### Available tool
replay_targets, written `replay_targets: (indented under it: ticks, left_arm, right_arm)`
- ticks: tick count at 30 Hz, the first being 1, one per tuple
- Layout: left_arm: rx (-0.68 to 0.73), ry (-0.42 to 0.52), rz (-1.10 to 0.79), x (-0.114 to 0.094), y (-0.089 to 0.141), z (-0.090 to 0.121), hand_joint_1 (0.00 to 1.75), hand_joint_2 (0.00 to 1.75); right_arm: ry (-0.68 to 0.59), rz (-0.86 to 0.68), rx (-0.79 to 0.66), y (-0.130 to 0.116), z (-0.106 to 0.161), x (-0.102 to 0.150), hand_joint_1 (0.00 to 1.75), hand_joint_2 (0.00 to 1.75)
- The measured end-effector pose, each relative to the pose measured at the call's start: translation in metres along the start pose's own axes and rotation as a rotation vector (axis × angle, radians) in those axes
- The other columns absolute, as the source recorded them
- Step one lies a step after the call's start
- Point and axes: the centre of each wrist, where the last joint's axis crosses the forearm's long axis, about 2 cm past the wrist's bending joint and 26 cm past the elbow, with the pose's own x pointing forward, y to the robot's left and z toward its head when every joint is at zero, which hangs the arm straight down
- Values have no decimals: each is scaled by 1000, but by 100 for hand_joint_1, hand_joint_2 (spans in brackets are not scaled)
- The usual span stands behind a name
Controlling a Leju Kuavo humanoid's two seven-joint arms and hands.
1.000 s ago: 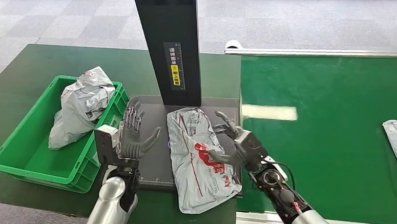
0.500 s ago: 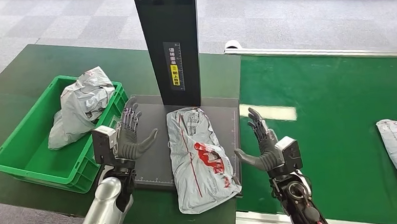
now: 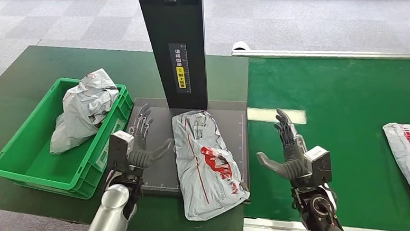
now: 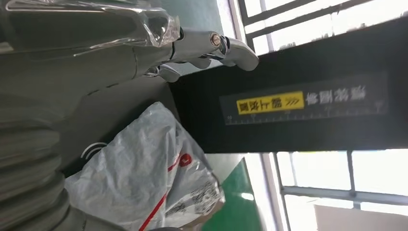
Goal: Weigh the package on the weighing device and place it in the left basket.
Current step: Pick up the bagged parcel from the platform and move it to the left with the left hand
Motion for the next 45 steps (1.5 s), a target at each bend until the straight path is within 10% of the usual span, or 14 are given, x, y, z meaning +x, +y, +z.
replay_targets:
  ticks: [23,45]
  left_arm:
    - [-400,-28,-160,7,-68,-12,0,175]
    - [-553,278,-631,-28,-58,-20,0,175]
  right_arm:
    - [-47,18,-61,-11,-10,14,0,175]
    - [-31,24,-59,-10,-23,15,0,175]
